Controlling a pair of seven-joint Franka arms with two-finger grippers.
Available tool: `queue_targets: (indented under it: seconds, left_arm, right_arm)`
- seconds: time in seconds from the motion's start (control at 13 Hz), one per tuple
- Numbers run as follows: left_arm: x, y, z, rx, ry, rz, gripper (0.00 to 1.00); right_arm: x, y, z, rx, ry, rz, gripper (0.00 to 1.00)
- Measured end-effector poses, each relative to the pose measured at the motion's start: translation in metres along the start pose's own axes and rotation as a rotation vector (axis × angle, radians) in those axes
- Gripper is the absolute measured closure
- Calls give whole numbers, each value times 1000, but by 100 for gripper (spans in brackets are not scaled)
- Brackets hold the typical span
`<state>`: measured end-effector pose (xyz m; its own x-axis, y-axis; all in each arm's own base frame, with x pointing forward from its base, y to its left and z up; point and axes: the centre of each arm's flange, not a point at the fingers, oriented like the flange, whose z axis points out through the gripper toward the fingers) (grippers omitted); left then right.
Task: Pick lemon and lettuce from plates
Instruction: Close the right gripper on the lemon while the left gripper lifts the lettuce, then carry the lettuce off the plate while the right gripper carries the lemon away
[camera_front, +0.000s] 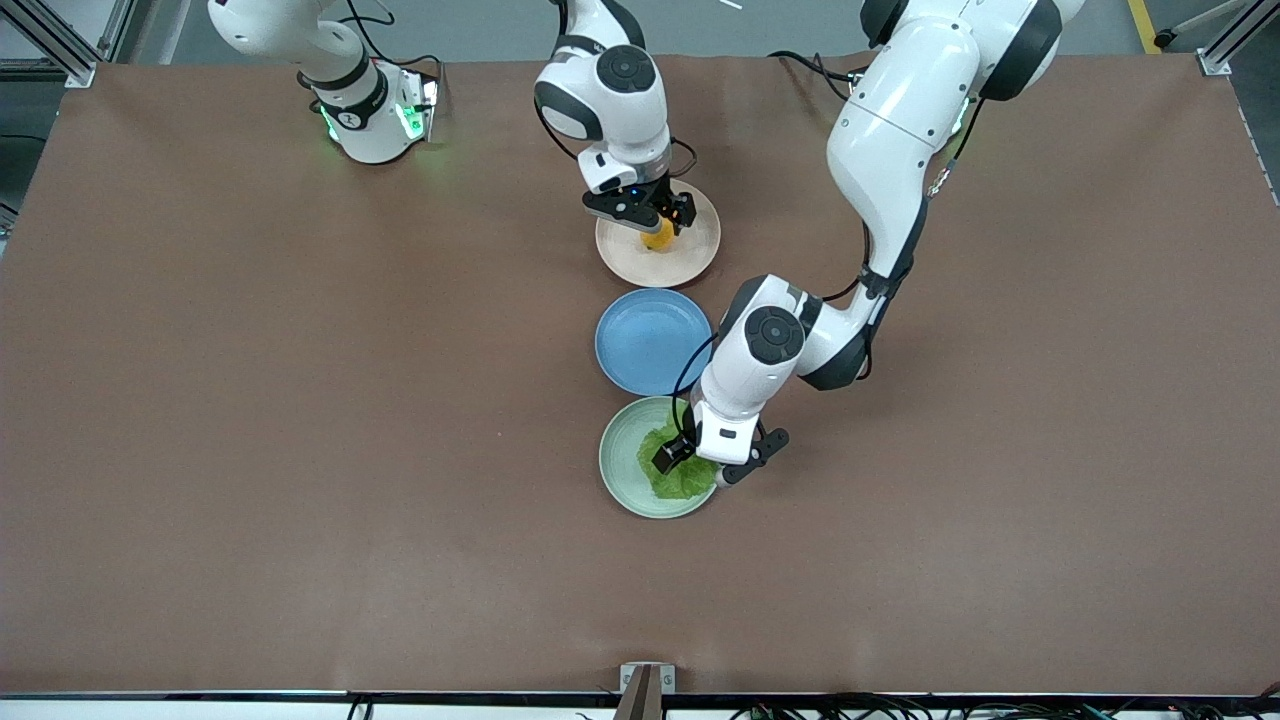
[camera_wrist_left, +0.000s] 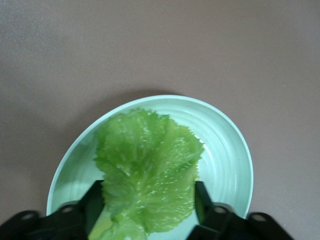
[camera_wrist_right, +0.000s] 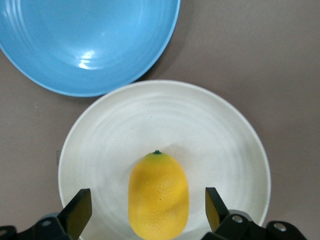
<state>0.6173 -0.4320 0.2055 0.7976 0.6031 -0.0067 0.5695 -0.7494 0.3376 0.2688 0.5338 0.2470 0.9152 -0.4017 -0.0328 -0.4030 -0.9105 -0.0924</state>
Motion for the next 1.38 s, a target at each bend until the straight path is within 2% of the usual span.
queue_targets:
  seconds: [0.08, 0.15, 0.31, 0.54, 0.62, 0.69, 0.85, 0.92, 1.08, 1.23, 1.38]
  left_arm:
    - [-1, -1, 1, 2, -1, 1, 29]
    - [-1, -1, 3, 4, -2, 1, 33]
    - [-1, -2, 5, 7, -3, 0, 57]
    - [-1, -3, 6, 7, -3, 0, 85]
    - [-1, -1, 4, 3, -1, 1, 85]
    - [0, 2, 2, -4, 1, 1, 93]
    - [4, 11, -9, -30, 11, 1, 96]
    - [7, 17, -20, -49, 19, 0, 96]
    - [20, 30, -53, -82, 36, -8, 96]
    - [41, 36, -97, -77, 40, -28, 96]
    - [69, 29, -139, -36, 34, -48, 96]
  right_arm:
    - [-5, 0, 9, 5, -1, -1, 0]
    - [-8, 0, 16, 4, -1, 2, 0]
    - [-15, 2, 27, -2, -2, -1, 0]
    - [-21, 4, 36, -16, -2, -7, 0]
    - [-23, 5, 38, -20, -2, -7, 3]
    - [-24, 5, 40, -23, 0, -8, 3]
    - [-26, 5, 41, -24, 5, -6, 20]
    - [-27, 5, 41, -24, 6, -6, 20]
    - [-25, 3, 39, -17, 8, -1, 37]
    - [-12, -2, 33, -2, 19, 17, 37]
    - [17, -7, 13, -4, 34, 24, 37]
